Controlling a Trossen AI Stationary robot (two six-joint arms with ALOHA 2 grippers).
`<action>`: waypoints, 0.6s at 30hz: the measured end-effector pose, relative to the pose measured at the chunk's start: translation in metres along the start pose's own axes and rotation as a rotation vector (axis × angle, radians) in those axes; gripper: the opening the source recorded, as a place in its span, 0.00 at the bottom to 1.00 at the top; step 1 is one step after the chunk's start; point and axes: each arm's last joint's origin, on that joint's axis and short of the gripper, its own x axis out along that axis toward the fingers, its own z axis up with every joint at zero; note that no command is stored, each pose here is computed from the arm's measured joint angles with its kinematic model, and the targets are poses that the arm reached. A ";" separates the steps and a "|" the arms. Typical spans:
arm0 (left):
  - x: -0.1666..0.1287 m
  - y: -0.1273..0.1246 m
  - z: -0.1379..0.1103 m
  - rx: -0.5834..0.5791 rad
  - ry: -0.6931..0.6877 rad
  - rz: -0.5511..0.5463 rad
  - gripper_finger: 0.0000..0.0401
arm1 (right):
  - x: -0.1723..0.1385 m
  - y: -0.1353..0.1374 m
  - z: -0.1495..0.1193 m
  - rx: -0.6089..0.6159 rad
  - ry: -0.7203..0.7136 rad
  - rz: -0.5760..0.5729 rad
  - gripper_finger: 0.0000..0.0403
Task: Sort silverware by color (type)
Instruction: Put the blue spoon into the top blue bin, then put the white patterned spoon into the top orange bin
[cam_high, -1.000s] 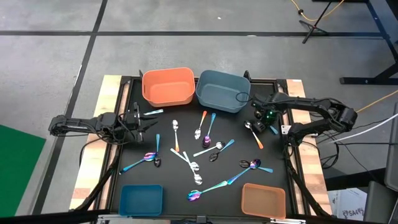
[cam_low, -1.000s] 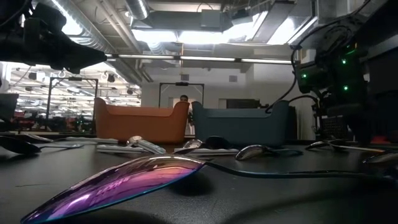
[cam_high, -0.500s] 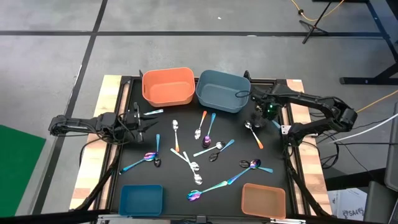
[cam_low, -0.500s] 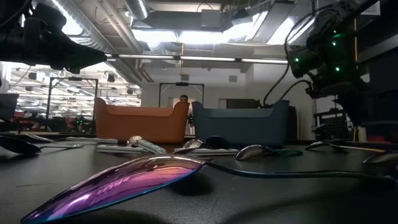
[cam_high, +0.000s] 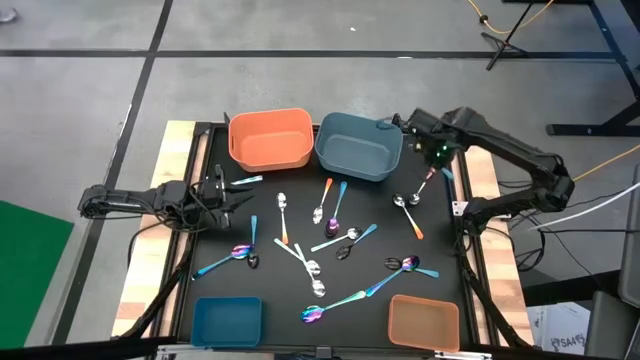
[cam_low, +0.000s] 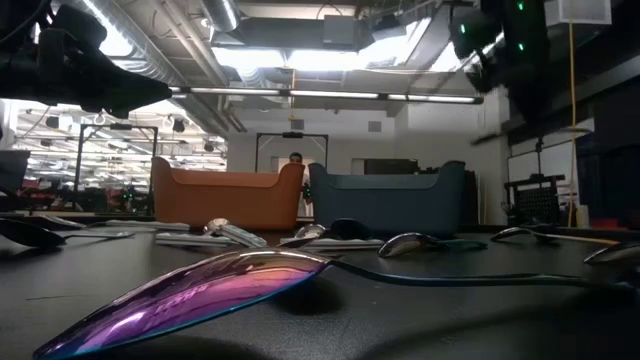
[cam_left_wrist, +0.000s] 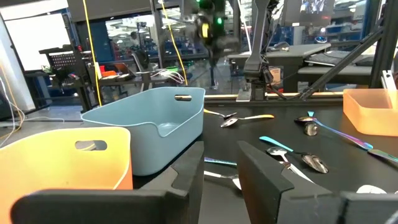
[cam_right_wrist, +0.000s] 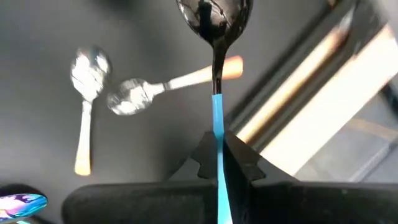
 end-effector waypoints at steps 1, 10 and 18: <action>0.000 0.000 0.000 0.000 0.000 0.000 0.22 | -0.008 -0.001 0.002 -0.023 -0.034 0.006 0.00; 0.000 0.000 0.000 0.001 0.000 0.000 0.22 | -0.055 -0.006 0.023 -0.172 -0.372 0.048 0.00; 0.000 0.000 0.000 0.001 0.000 0.000 0.22 | -0.044 0.002 0.053 -0.197 -0.427 0.081 0.00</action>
